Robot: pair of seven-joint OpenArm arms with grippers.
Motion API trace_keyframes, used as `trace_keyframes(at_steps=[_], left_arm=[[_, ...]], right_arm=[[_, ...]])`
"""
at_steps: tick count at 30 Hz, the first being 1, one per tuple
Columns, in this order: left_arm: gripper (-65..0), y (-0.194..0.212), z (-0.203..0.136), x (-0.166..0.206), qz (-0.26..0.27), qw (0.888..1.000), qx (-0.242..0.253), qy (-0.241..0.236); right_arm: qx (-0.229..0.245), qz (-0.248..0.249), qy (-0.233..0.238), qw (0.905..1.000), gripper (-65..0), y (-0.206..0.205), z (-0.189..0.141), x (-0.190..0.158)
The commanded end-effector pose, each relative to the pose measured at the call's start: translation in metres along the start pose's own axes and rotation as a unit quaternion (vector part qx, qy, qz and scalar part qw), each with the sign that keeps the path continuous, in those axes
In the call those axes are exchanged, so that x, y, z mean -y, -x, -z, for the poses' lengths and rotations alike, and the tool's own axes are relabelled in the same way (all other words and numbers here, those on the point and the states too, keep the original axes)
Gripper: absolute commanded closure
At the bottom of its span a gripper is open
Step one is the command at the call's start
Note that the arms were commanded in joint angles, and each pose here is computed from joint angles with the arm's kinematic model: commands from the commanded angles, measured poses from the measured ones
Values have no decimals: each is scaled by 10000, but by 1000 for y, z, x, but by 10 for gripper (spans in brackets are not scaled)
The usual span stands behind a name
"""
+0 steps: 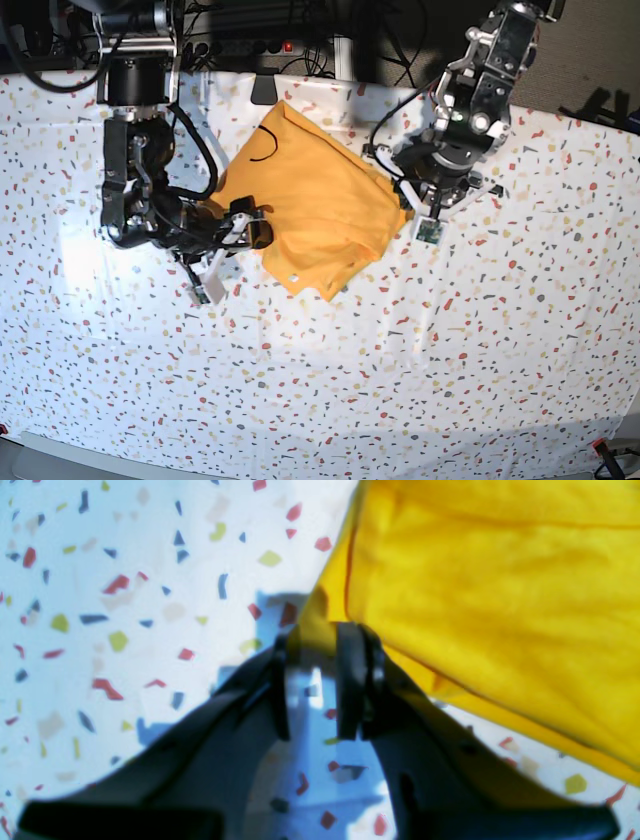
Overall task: Fold the T-shirt properly
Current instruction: 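Grasp the bundle's opposite edge with the right gripper and pull it flat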
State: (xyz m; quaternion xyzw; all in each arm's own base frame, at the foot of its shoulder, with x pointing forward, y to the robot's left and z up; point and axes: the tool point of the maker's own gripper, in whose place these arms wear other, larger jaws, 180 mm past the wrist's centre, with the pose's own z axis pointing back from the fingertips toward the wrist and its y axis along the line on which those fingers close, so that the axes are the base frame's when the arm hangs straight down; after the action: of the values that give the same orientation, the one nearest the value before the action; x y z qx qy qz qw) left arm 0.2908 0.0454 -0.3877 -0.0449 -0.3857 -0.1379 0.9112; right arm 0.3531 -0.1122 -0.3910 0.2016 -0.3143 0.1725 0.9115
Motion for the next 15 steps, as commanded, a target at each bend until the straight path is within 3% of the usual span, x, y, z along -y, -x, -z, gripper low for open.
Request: trace_keyframes(at_steps=[1,6,9,11,15], left_arm=[[-127,-17,-2,4,3,9996,281,56],[-127,-22,-3,16,-64,9993,316,187],[-127,-19,-15,30,-280,9983,-29,506],[-127,-22,-29,41,-404,9959,-107,799],[-127,-22,-44,42,-374,9964,26,760]], right_arm=[[341,-35,18,9994,-320,-21,-11,4],[1035,249,228,9941,-320,-46,-43,24],[1407,248,408,9889,-320,-61,-63,34],[1440,241,516,9879,-320,-62,-70,42],[1281,159,684,9893,-320,-54,-74,52]])
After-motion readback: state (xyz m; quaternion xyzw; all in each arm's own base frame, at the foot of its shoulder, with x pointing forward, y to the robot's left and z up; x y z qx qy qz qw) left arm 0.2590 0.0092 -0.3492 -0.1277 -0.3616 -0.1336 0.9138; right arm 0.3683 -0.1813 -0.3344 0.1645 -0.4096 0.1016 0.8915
